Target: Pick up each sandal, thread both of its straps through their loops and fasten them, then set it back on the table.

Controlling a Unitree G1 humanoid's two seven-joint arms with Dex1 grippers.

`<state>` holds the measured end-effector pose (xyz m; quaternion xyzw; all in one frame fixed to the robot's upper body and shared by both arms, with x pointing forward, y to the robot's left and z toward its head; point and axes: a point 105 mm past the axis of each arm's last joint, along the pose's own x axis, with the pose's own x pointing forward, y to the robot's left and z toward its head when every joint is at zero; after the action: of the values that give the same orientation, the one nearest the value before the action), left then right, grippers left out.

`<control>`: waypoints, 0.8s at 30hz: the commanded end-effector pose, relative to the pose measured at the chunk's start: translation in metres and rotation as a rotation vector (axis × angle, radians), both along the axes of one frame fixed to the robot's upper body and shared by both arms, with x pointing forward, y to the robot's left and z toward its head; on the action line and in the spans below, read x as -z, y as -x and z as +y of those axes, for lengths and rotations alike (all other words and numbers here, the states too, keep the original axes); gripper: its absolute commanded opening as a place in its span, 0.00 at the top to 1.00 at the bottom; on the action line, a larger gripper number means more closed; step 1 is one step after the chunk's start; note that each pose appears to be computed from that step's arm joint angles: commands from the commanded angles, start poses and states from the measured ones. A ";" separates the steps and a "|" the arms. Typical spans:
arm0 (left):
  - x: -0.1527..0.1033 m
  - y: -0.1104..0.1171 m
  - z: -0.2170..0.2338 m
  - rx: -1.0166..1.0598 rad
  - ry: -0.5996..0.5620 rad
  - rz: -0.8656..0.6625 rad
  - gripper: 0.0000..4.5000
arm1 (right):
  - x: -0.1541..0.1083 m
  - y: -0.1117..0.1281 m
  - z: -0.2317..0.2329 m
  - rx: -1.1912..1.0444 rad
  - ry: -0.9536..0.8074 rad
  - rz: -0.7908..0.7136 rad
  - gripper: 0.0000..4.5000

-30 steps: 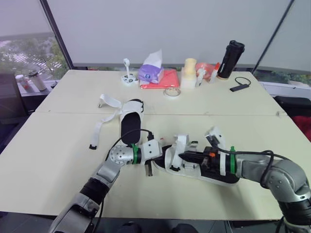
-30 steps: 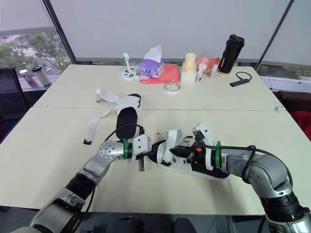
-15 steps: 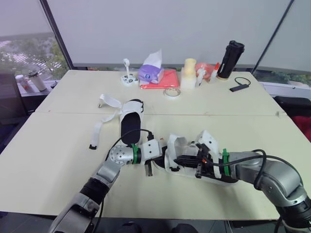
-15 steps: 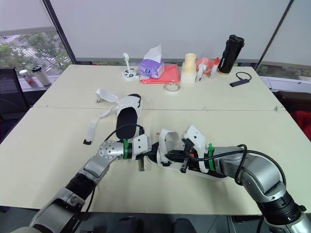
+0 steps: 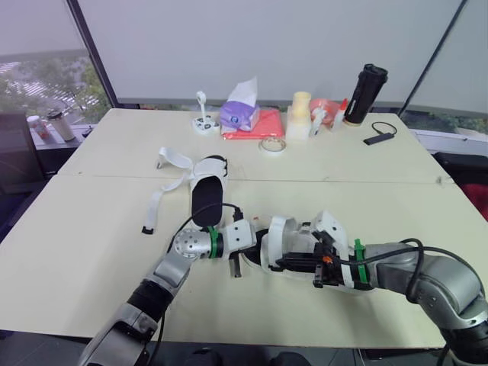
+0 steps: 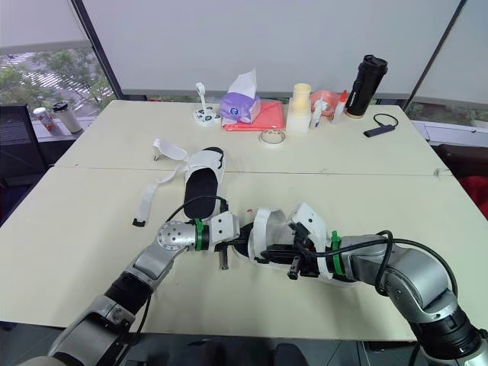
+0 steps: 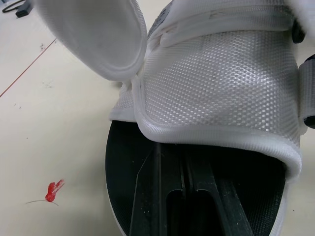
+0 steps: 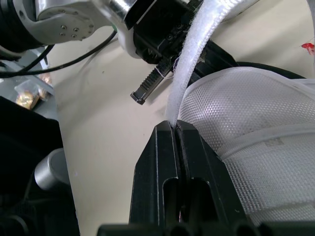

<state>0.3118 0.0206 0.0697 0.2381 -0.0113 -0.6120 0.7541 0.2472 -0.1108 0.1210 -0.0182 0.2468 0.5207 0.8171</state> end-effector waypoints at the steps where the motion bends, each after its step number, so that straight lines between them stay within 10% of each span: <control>1: 0.071 0.011 0.031 -0.083 -0.211 0.199 1.00 | -0.001 0.000 0.003 0.006 -0.035 0.029 1.00; 9: 0.072 0.011 0.031 -0.083 -0.210 0.202 1.00 | -0.015 -0.008 0.007 0.043 -0.133 0.021 1.00; 17: 0.074 0.012 0.031 -0.082 -0.213 0.206 1.00 | -0.021 -0.010 0.010 0.064 -0.162 0.012 0.23; 20: 0.074 0.012 0.031 -0.081 -0.213 0.205 1.00 | -0.022 -0.010 0.011 0.060 -0.166 0.014 0.27; 24: 0.073 0.012 0.031 -0.083 -0.214 0.204 1.00 | -0.023 -0.009 0.012 0.056 -0.170 0.006 0.67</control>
<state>0.3117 0.0197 0.0697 0.2387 -0.0149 -0.6113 0.7544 0.2564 -0.0983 0.1335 0.0624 0.2263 0.5130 0.8257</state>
